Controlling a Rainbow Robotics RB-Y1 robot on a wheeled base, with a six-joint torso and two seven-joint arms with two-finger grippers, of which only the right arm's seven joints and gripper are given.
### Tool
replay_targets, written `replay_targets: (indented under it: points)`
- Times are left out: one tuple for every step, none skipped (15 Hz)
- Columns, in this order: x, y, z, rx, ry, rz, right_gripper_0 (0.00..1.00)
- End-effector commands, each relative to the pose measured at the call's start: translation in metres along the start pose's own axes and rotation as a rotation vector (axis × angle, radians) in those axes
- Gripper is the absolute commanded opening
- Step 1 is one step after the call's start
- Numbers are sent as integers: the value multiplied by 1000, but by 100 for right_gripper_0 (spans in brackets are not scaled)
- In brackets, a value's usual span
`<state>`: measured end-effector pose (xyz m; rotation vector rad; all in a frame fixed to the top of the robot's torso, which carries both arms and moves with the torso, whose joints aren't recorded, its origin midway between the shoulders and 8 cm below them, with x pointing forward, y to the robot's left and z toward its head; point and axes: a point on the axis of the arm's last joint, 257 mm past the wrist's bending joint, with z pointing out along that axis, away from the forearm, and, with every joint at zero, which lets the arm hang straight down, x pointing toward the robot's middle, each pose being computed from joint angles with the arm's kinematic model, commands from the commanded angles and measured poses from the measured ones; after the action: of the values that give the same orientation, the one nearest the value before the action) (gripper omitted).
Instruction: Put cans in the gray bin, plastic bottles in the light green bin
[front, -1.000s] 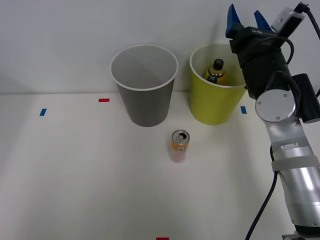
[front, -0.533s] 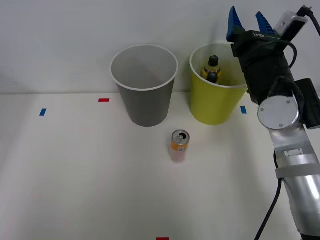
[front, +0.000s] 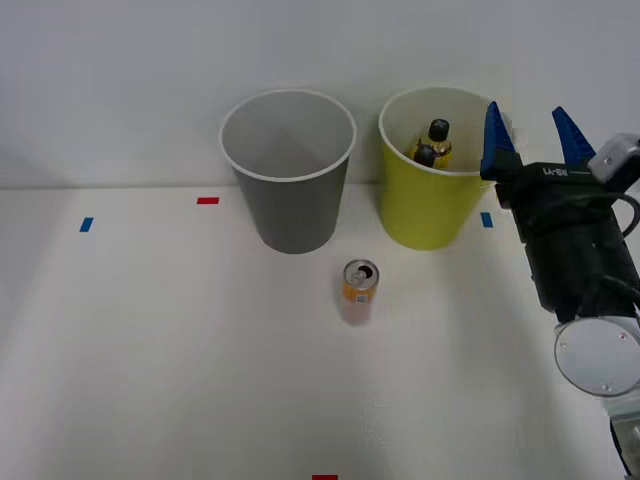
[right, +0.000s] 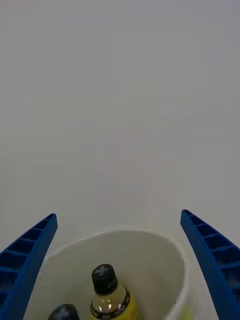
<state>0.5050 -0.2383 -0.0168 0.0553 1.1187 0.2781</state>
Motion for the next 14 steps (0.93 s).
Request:
replay_targets:
  points:
    - [0,-4,-49,29,22,-4,84]
    - [3,-7,-64,46,33,-7,84]
    - [8,-11,-80,61,49,-28,84]
    - [13,-16,-98,78,63,-65,84]
    - [19,-18,-113,91,75,-97,84]
    - [25,-20,-128,106,91,-113,84]
    - [30,-22,-138,118,109,-121,84]
    - [36,-24,-152,125,130,-158,84]
    - [41,-27,-162,130,155,-178,84]
    - [46,-30,-172,135,178,-193,84]
    - [49,-32,-181,137,199,-212,84]
    - [52,-33,-187,134,215,-229,84]
    - [54,-34,-190,132,223,-241,84]
    - [54,-33,-194,130,228,-262,84]
